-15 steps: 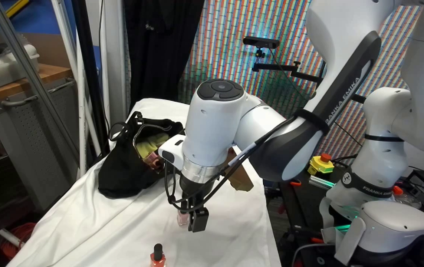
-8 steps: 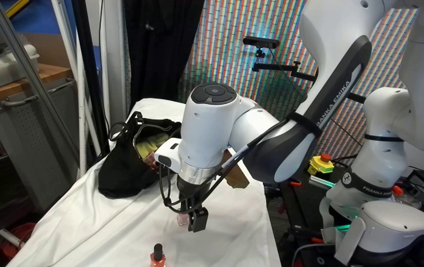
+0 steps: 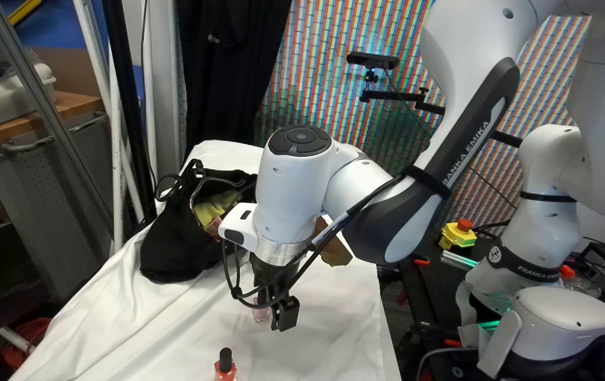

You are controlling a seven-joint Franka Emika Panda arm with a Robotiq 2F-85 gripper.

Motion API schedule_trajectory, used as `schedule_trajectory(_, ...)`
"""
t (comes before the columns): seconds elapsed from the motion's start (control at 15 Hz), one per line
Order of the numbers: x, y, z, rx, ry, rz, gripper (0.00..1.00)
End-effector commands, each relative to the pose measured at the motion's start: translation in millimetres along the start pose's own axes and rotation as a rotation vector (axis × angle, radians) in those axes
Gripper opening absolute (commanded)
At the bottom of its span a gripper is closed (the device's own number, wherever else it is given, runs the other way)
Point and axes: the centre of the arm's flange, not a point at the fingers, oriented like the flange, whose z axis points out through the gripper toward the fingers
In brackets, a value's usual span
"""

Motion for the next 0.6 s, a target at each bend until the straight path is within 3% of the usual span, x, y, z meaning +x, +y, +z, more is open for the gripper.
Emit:
schedule_trajectory(0.0, 9, 7, 5, 0.003, 0.0, -0.027, 1.0)
schedule_trajectory(0.53, 13, 11, 22, 0.011, -0.019, -0.028, 1.0)
